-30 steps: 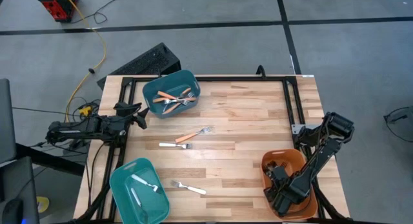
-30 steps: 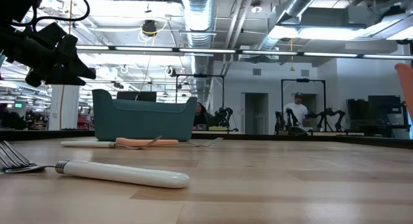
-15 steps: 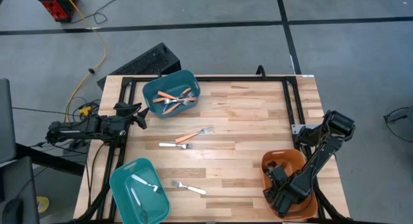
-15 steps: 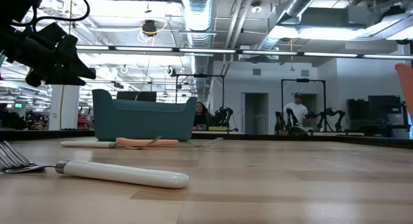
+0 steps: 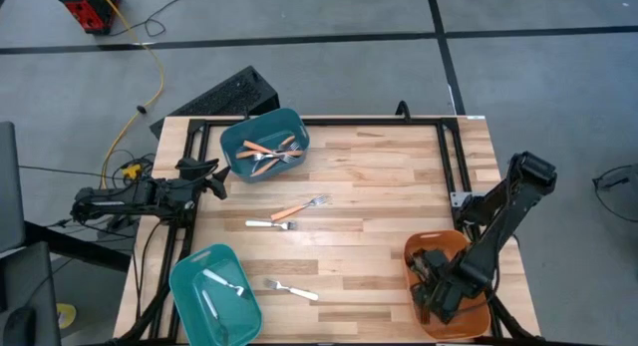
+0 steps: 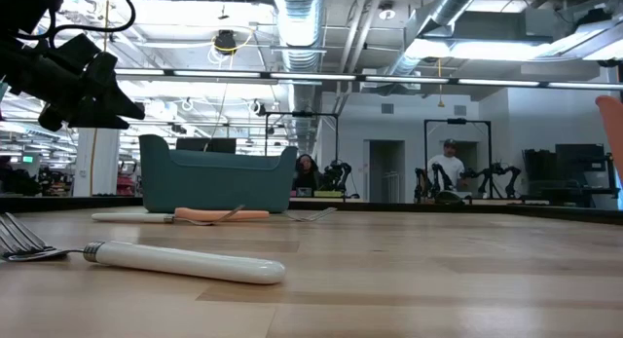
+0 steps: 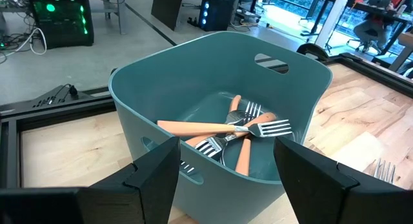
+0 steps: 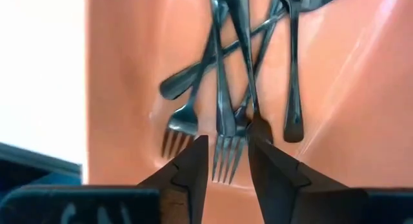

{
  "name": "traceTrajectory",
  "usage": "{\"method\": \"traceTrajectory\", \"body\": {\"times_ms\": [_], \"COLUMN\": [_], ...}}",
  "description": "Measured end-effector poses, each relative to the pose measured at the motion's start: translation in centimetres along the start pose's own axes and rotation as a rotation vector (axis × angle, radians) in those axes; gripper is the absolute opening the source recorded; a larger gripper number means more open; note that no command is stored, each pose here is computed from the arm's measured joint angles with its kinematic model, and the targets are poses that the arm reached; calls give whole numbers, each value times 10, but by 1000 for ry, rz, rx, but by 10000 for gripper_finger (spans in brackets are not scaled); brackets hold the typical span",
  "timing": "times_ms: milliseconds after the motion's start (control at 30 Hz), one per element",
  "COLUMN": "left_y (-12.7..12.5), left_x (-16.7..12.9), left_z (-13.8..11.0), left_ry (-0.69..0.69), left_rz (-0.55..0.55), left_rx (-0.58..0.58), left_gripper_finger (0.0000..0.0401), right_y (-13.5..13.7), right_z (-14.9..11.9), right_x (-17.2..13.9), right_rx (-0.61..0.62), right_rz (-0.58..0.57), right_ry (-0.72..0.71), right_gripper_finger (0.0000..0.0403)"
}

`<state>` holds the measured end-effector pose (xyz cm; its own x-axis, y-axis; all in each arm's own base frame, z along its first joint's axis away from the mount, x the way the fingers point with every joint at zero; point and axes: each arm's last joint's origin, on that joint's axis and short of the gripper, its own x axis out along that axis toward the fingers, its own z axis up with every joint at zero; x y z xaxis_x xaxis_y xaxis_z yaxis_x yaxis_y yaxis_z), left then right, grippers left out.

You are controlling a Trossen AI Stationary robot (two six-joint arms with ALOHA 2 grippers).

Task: Sort silverware by color (type)
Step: Put the orange fork into the blue bin

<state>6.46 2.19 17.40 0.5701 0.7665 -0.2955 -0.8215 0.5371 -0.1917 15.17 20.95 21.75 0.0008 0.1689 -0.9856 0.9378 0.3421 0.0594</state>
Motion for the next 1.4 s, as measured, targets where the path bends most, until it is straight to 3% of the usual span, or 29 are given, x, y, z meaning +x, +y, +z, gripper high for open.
{"method": "traceTrajectory", "body": {"times_ms": [167, 367, 633, 900, 1167, 1400], "left_y": [0, 0, 0, 0, -1, -1], "left_x": [0, 0, 0, 0, 0, 0], "left_z": [0, -1, -1, -1, -2, -2], "left_ry": [5, 12, 13, 24, 37, 34], "left_rz": [-5, -2, -2, -19, -40, -38], "left_rx": [2, 7, 5, 3, 7, 7], "left_gripper_finger": [235, 235, 235, 235, 235, 235], "right_y": [-1, 1, 25, 48, 73, 93], "right_z": [10, 27, 61, 117, 174, 227], "right_x": [-19, -38, -56, -73, -99, -103], "right_rx": [-45, -121, -379, -581, -842, -962], "right_rz": [73, 209, 422, 380, 395, 430], "right_ry": [27, -62, -391, -756, -1044, -1189], "right_gripper_finger": [133, 133, 133, 137, 185, 221]}}
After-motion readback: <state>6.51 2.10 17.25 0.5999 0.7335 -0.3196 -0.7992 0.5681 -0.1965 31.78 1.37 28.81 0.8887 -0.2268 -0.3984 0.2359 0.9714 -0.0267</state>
